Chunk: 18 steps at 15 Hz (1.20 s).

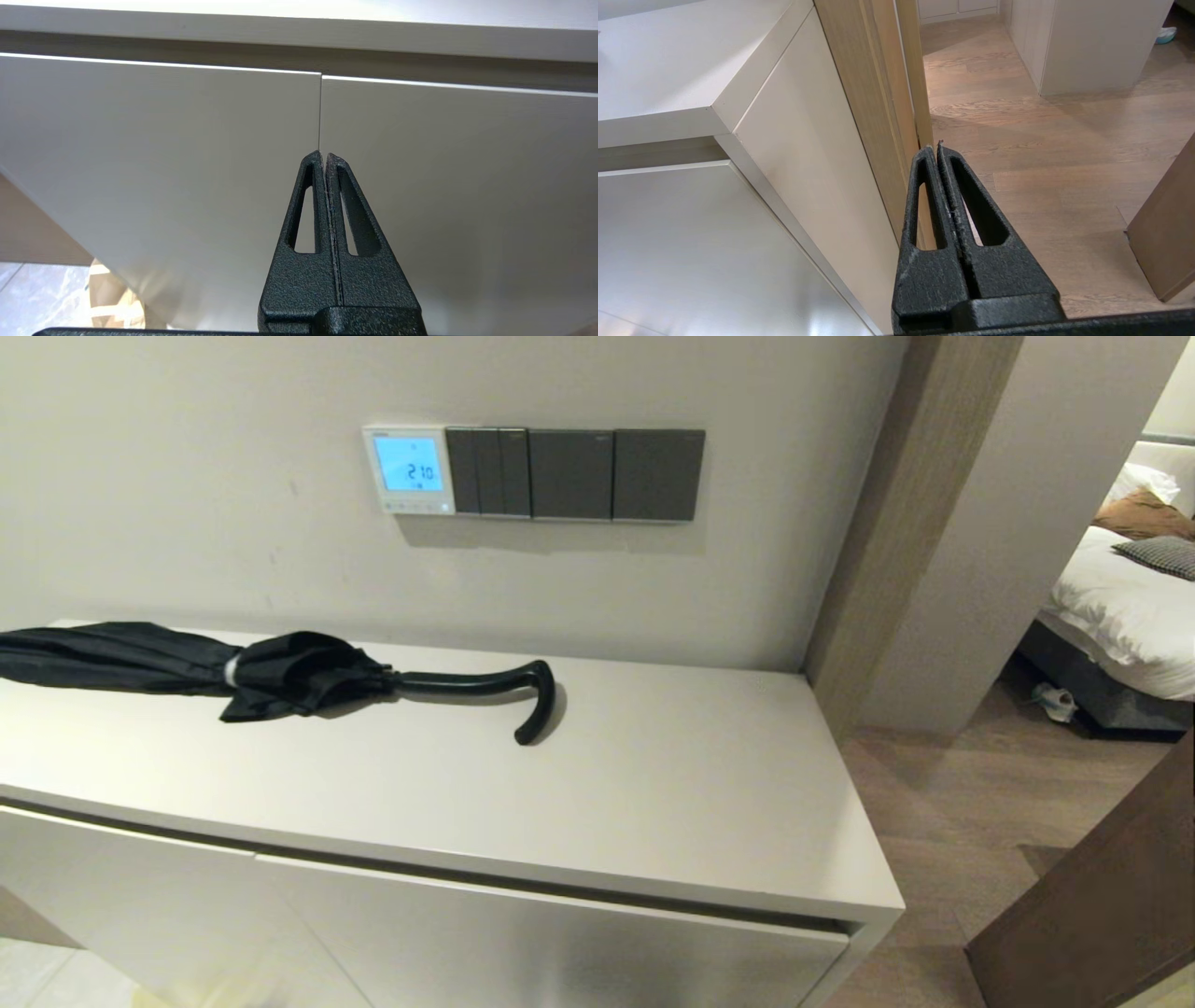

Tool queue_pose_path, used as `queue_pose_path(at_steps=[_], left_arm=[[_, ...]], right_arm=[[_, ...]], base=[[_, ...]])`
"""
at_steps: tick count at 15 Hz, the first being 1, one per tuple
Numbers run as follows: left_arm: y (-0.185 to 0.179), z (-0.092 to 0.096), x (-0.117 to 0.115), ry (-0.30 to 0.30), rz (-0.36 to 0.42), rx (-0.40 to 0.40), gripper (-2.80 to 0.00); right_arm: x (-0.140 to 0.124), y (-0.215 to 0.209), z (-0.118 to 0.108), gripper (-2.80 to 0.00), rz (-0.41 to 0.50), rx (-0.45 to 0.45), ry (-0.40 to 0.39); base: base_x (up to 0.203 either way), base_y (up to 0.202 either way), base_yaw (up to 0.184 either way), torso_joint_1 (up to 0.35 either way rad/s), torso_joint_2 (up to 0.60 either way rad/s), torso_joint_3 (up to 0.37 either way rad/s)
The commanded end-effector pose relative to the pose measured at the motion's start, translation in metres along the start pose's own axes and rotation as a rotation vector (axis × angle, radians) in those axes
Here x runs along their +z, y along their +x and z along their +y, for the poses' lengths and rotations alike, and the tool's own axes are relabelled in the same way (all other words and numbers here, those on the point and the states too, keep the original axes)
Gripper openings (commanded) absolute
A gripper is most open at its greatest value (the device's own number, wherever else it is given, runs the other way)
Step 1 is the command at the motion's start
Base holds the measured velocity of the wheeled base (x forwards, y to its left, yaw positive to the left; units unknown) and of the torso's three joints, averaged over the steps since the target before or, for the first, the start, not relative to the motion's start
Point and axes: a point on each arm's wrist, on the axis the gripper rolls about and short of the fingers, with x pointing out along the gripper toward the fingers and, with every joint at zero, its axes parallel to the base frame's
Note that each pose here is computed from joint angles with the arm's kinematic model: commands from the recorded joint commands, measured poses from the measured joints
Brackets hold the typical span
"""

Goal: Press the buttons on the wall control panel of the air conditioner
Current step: Turn off the central air conditioner

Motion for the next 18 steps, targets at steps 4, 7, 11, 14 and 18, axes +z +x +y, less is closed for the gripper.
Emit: queue_pose_path(at_steps=[4, 7, 11, 14, 18], left_arm=[[0.0004, 0.0, -0.0008, 0.004, -0.001, 0.001, -2.8], [0.0006, 0.0, -0.0008, 0.004, -0.006, 0.001, -2.8], [0.0016, -0.0001, -0.0014, 0.003, -0.021, 0.003, -2.8], [0.0014, -0.0001, -0.0008, 0.003, -0.023, 0.003, -2.8], [0.0014, -0.0001, -0.0008, 0.003, -0.023, 0.003, -2.8]], right_arm=[[-0.0004, 0.0002, 0.0, -2.8, 0.002, 0.0, 0.001], [-0.0004, 0.0002, 0.0, -2.8, 0.002, 0.0, 0.001], [-0.0004, 0.0002, 0.0, -2.8, 0.002, 0.0, 0.001], [-0.0004, 0.0002, 0.0, -2.8, 0.002, 0.0, 0.001], [-0.0004, 0.0002, 0.0, -2.8, 0.002, 0.0, 0.001]], base=[[0.0, 0.0, 0.0, 0.0, 0.0, 0.0], [0.0, 0.0, 0.0, 0.0, 0.0, 0.0], [0.0, 0.0, 0.0, 0.0, 0.0, 0.0], [0.0, 0.0, 0.0, 0.0, 0.0, 0.0], [0.0, 0.0, 0.0, 0.0, 0.0, 0.0]])
